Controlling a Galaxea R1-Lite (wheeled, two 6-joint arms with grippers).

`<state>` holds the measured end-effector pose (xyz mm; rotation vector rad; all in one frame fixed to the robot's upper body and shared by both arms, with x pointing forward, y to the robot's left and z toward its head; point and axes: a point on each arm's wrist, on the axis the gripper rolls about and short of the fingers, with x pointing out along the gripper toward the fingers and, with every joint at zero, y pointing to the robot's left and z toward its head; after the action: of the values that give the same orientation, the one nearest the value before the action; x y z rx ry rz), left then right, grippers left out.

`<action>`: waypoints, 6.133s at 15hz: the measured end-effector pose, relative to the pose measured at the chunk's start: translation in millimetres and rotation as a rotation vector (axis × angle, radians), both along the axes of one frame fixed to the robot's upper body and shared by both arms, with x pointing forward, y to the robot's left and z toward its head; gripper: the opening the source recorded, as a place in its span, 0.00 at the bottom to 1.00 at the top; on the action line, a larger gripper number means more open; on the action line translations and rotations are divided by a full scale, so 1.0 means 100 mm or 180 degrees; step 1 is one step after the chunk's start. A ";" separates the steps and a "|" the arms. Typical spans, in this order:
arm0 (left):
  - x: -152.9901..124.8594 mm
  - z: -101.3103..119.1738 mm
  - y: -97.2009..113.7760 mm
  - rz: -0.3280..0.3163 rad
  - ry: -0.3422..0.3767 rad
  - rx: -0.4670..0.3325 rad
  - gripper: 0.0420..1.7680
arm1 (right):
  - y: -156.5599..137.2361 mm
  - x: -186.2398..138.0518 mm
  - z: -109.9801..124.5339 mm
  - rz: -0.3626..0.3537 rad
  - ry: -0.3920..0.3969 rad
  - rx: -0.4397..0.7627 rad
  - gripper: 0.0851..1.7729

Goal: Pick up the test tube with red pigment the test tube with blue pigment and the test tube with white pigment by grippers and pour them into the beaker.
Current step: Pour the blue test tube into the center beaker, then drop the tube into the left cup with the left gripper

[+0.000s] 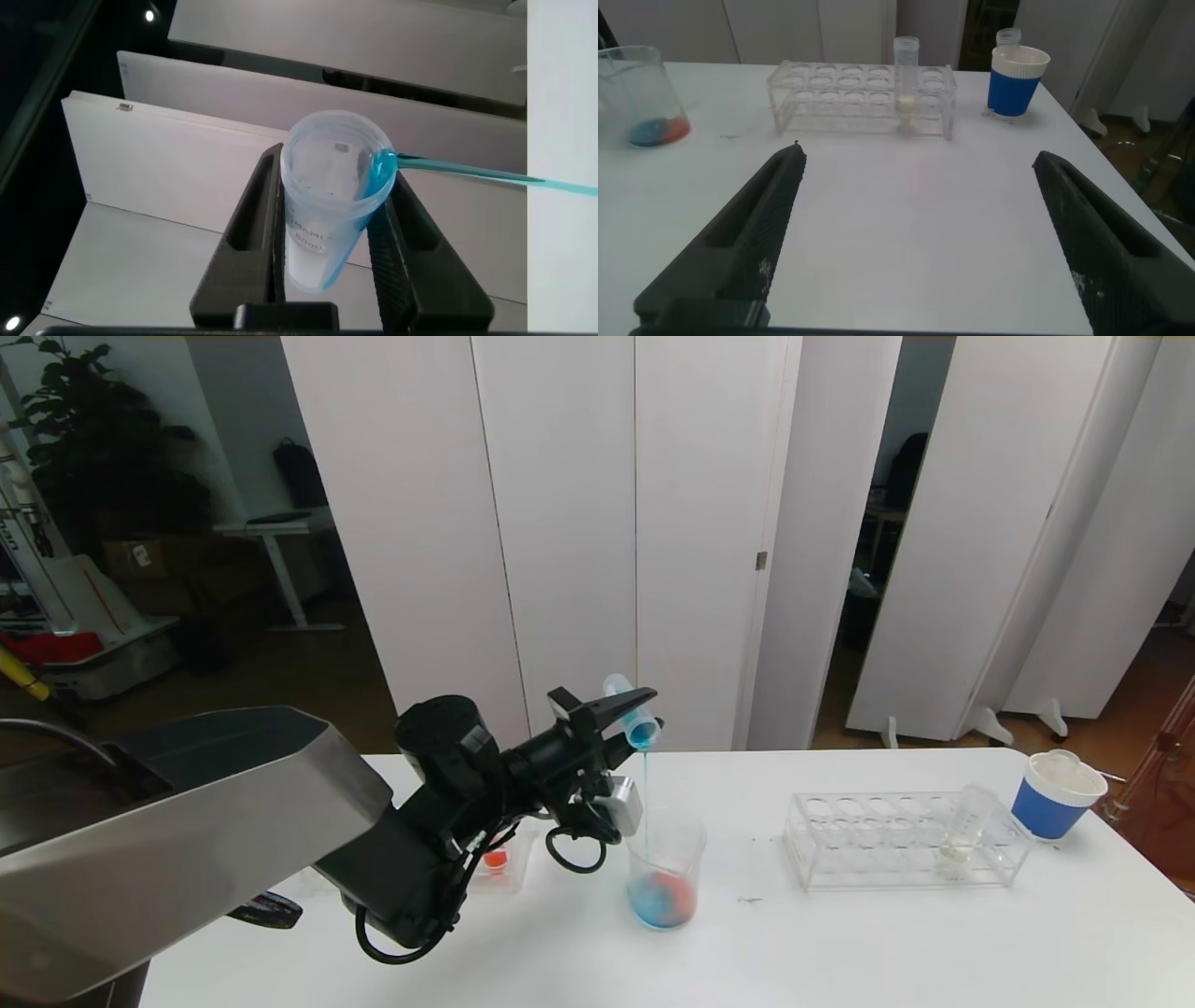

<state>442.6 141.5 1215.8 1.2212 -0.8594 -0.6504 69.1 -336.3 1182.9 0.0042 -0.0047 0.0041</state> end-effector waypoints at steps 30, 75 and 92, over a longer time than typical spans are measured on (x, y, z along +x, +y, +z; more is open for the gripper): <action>0.02 0.08 -0.03 -0.0031 -0.0131 -0.0021 0.32 | 0.00 0.00 0.00 -0.0001 0.0001 0.0001 0.98; -0.22 0.49 0.19 0.1508 0.1257 -0.1386 0.32 | 0.00 0.00 0.00 0.0000 0.0000 0.0001 0.98; -0.65 1.19 0.68 0.2413 0.3062 -0.3275 0.32 | 0.00 0.00 0.00 -0.0002 0.0001 0.0001 0.98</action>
<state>377.8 209.4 1335.3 0.1374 0.1602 -0.0544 69.1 -336.3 1182.9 0.0047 -0.0042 0.0034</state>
